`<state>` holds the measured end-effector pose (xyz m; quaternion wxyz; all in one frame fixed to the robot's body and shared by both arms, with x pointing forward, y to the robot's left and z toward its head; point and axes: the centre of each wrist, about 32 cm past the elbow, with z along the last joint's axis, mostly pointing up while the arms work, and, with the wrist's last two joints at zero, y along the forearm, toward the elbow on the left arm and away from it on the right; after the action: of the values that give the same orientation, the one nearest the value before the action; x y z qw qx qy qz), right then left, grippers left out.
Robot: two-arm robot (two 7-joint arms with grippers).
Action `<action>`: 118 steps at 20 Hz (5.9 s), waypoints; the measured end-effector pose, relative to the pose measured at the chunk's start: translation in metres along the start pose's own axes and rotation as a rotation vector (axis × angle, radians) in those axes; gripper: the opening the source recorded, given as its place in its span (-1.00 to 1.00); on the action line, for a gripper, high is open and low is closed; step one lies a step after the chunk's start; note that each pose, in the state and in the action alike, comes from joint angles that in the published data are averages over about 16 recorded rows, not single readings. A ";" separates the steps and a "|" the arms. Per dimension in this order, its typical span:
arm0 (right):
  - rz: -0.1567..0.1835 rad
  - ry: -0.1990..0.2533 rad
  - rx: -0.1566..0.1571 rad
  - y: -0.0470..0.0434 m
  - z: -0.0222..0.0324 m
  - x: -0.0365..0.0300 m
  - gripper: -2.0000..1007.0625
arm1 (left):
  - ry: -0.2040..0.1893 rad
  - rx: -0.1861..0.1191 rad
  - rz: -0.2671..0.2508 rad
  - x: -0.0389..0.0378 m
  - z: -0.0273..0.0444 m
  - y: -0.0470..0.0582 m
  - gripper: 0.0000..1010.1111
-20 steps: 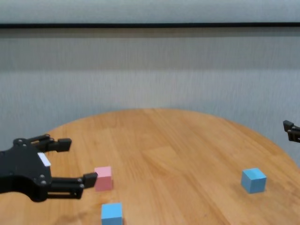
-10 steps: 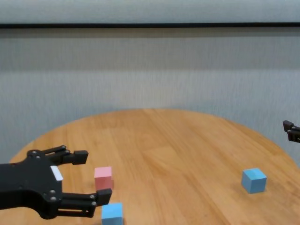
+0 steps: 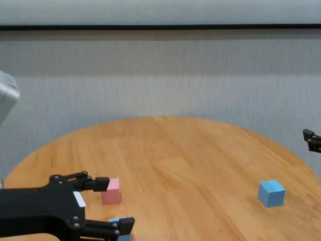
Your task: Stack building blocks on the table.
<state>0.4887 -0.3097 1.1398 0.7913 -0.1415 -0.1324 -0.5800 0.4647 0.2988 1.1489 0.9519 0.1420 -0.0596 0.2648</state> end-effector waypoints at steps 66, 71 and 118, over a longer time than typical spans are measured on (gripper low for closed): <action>0.000 0.000 0.000 0.0000 0.0000 0.0000 1.00 | 0.078 0.123 0.028 0.0160 -0.0367 -0.046 0.99; 0.000 0.000 0.000 0.0000 0.0000 0.0000 1.00 | 0.078 0.132 0.034 0.0168 -0.0374 -0.047 0.99; 0.000 0.000 0.000 0.0000 0.0000 0.0000 0.99 | 0.053 0.053 0.194 0.0369 0.0190 -0.069 -0.22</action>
<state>0.4887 -0.3097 1.1398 0.7913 -0.1415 -0.1324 -0.5800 0.5314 0.2545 1.1575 0.9189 0.1535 -0.0408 0.3611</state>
